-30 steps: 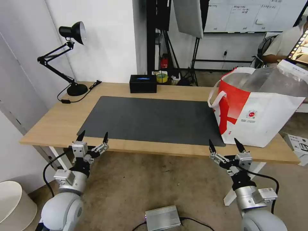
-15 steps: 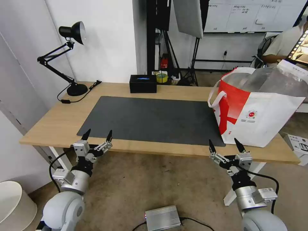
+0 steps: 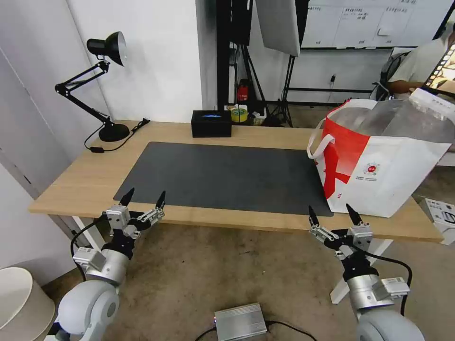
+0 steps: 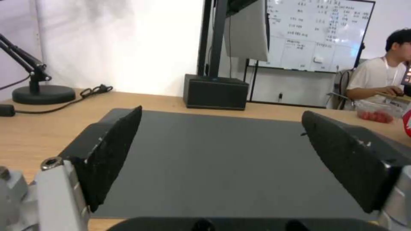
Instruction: Pick up the trash from the table and place it into the takeout bag.
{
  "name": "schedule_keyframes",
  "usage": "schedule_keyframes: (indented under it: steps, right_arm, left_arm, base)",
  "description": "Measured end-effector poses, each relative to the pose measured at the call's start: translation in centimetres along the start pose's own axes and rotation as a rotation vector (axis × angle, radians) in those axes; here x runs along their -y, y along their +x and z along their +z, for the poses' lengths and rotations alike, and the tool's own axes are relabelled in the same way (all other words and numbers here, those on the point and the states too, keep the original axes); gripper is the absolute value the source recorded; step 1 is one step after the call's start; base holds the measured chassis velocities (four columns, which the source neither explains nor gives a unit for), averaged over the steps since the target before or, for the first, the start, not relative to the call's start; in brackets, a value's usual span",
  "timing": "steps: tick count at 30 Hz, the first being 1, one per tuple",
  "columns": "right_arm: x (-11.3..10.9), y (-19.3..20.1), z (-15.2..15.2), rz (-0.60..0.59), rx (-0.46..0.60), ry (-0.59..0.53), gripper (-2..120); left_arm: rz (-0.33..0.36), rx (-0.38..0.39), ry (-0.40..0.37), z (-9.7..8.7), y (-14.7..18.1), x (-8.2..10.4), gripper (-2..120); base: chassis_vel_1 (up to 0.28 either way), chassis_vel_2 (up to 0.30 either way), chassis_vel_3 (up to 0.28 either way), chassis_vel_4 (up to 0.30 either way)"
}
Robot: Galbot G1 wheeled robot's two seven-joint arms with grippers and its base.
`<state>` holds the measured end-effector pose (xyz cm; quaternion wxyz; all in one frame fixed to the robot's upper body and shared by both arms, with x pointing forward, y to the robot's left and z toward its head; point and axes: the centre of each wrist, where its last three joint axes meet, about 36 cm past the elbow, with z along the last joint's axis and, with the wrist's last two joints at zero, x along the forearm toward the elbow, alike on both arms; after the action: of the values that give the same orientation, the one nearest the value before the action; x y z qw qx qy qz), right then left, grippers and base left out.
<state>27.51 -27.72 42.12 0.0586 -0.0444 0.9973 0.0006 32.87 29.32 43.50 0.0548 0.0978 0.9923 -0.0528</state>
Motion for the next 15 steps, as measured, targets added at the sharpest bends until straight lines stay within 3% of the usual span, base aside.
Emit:
schedule_keyframes:
  steps: [15]
  right_arm:
    - [0.0,0.0,0.0,0.0,0.0,0.0,100]
  left_arm:
    - [0.0,-0.002,0.0,0.02,-0.01,0.02,100]
  base:
    - [0.0,0.0,0.0,0.0]
